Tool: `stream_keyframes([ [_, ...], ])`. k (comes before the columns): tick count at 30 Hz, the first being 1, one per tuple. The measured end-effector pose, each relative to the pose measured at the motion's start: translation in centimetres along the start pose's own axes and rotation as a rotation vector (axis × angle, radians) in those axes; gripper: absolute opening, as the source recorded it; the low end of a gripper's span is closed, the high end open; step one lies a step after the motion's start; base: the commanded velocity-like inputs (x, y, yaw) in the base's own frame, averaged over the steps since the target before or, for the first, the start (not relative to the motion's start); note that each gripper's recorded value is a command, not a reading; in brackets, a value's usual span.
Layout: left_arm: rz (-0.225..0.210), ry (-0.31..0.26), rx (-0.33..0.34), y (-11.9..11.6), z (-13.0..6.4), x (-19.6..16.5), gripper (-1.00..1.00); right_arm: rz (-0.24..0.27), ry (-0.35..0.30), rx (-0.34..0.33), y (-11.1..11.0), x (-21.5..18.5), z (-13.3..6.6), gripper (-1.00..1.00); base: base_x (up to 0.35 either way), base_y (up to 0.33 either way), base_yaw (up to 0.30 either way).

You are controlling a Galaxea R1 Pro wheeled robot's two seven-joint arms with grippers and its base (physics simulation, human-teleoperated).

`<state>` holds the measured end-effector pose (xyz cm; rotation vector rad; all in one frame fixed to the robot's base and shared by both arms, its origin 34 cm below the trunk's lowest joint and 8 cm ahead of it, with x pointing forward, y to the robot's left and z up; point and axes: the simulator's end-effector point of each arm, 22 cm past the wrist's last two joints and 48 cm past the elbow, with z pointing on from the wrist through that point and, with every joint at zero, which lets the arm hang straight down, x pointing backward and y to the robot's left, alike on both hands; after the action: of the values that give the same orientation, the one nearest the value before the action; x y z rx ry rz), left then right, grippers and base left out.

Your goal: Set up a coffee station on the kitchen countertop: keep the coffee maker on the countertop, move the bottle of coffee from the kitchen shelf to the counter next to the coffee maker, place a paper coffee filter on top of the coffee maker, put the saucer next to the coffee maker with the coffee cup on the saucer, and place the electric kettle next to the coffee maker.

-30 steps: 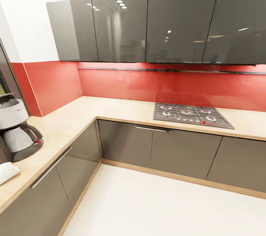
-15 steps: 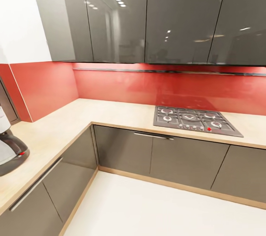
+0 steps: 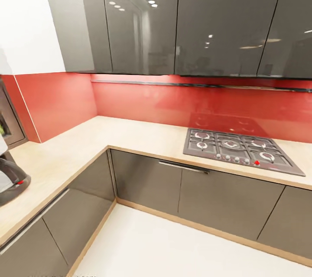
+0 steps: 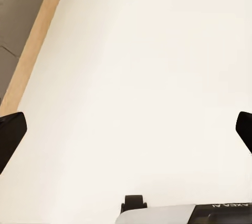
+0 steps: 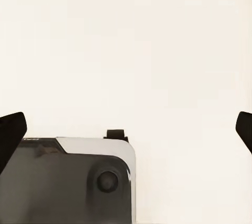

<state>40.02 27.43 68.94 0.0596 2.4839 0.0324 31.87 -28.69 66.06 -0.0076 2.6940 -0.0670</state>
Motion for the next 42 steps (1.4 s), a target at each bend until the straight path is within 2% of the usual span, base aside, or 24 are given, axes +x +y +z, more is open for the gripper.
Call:
stream_keyframes([
  [24,-0.002,0.003,0.004,-0.31,0.00,0.09,1.00,0.000,0.000,0.000,0.00,0.01,0.01,1.00,0.013,-0.013,0.277],
  [42,-0.002,0.003,0.004,-0.34,-0.01,0.12,1.00,0.000,0.000,0.000,0.00,0.01,0.00,1.00,0.141,-0.222,0.277],
])
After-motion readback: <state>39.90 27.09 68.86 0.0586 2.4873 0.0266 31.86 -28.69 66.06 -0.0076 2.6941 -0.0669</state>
